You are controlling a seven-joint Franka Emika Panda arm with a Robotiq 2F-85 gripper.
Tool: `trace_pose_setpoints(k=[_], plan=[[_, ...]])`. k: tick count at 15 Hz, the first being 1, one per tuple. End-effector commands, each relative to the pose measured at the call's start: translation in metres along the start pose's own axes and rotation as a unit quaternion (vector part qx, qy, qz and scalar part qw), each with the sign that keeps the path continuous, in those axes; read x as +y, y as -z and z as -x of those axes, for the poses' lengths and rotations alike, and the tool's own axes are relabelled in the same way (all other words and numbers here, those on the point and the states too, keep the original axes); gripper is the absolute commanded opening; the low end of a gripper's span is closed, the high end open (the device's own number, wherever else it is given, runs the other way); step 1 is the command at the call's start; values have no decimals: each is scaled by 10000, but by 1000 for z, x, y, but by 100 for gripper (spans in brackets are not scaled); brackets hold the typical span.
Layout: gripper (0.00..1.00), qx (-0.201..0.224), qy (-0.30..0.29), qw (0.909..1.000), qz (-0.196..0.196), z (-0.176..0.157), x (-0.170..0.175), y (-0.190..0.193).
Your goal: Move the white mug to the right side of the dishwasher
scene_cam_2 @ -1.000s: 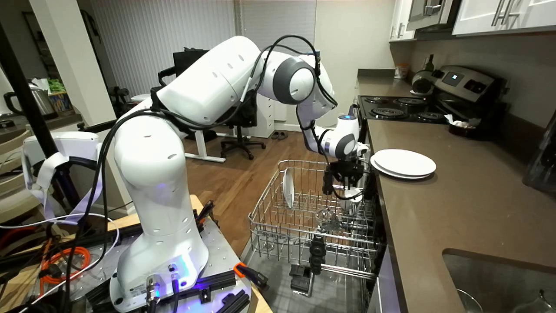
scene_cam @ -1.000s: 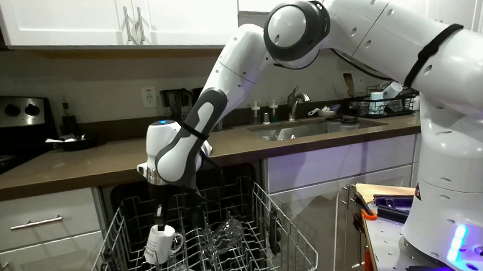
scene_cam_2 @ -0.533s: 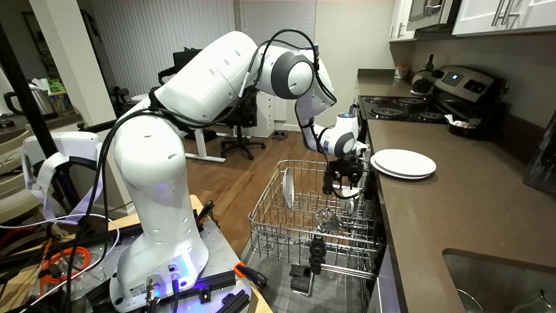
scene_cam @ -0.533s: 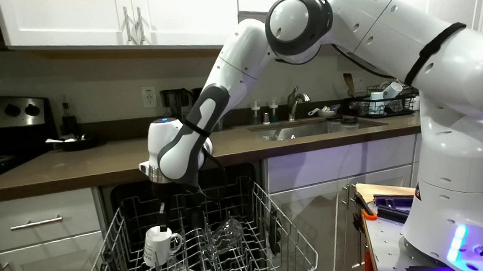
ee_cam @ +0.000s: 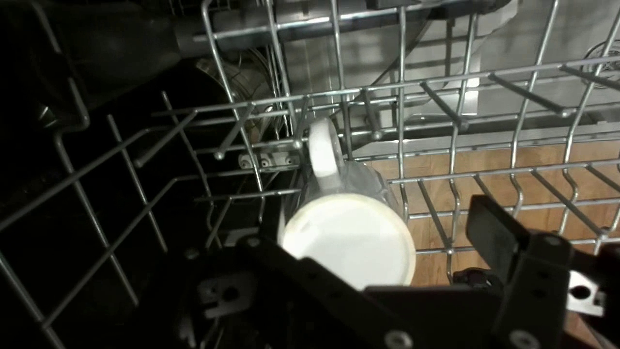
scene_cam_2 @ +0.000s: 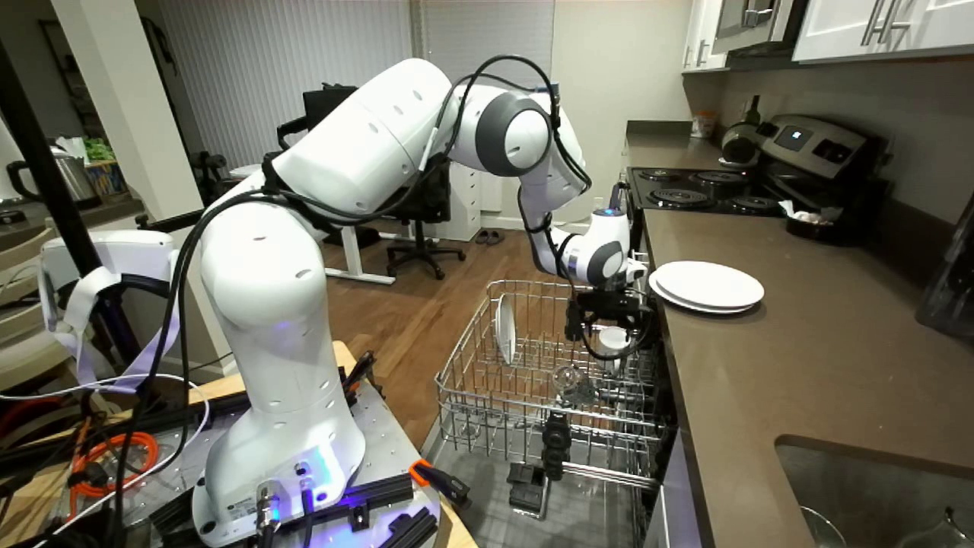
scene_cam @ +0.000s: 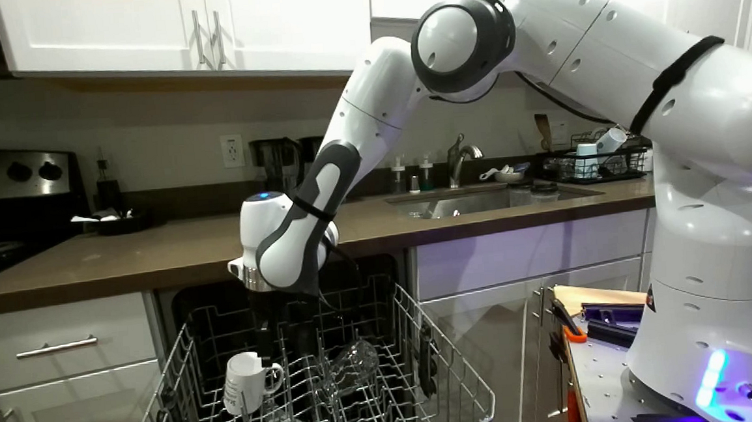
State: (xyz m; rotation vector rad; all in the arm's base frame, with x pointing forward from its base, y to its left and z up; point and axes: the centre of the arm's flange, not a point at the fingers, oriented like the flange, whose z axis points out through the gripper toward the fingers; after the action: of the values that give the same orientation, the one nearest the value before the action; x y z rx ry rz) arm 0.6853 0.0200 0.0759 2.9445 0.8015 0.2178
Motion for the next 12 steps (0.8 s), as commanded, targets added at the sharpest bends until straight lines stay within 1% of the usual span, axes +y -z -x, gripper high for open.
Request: trace_pose_setpoints(k=[1,2,8,12], plan=[[100,-5,41,10000,64,10,3,-10],[98,-29,31,10000,46,12,3,-13],[96,-94,50,9999,-64,15,-1,-29],[99,-50,95,9999,-88,13,3,-36]])
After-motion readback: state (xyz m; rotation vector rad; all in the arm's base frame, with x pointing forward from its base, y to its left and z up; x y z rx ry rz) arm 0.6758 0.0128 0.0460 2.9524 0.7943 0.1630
